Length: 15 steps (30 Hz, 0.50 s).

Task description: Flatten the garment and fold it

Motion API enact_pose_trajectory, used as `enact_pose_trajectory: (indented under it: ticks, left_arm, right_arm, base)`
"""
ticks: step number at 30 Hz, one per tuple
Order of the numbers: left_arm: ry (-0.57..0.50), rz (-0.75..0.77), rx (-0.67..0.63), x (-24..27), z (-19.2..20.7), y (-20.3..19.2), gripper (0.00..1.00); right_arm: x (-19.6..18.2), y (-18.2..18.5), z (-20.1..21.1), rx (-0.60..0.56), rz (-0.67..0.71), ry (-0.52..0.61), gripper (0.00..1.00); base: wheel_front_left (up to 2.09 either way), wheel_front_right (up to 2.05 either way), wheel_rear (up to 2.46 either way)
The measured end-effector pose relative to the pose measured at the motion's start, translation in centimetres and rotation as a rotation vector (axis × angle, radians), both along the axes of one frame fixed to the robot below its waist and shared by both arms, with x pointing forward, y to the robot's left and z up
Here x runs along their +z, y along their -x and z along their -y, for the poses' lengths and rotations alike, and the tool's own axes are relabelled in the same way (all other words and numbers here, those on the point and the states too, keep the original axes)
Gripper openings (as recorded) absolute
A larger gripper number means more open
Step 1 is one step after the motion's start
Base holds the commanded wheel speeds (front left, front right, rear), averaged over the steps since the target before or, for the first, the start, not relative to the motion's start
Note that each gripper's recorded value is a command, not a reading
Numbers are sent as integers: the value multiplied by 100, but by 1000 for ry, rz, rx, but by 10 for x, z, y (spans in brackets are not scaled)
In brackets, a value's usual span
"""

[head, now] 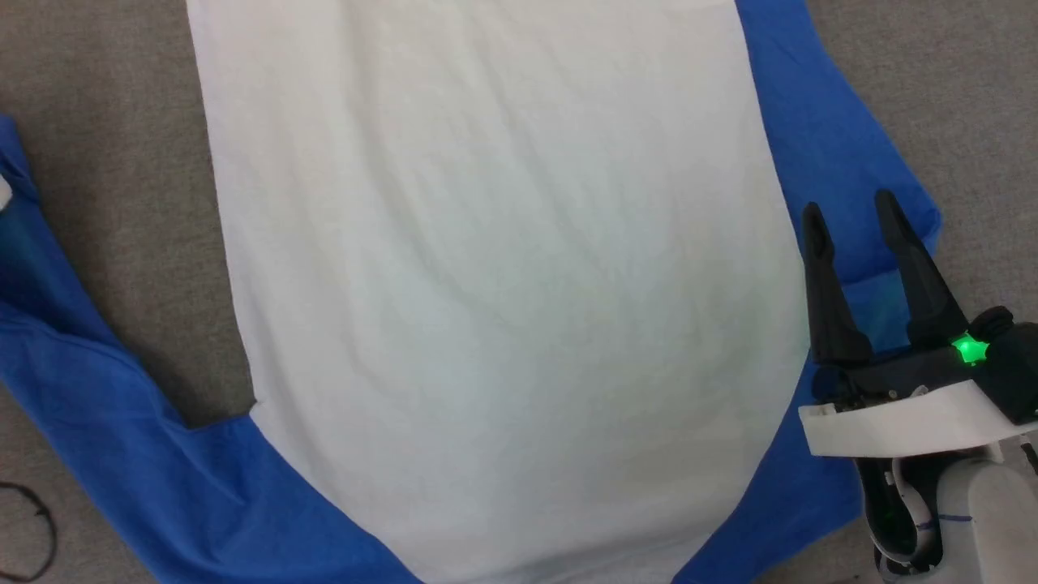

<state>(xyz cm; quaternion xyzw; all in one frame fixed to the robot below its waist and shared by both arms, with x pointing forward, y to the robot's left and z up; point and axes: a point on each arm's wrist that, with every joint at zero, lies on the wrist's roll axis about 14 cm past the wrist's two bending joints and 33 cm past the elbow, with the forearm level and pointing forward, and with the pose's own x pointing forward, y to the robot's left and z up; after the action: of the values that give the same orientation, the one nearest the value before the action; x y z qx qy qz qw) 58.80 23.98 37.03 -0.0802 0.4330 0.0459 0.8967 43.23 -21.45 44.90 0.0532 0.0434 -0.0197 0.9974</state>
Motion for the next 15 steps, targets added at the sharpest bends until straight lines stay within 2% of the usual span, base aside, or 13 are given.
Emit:
enact_pose_trajectory:
  ticks: [7,15]
  left_arm:
    - [-11,182,-9,30,0,9,0]
    - [-54,501,-4,121,-12,33,0]
  right_arm:
    - [16,2,-1,2,37,-6,100]
    - [42,27,4,-16,61,-6,100]
  base:
    - [0,0,0]
    - [0,0,0]
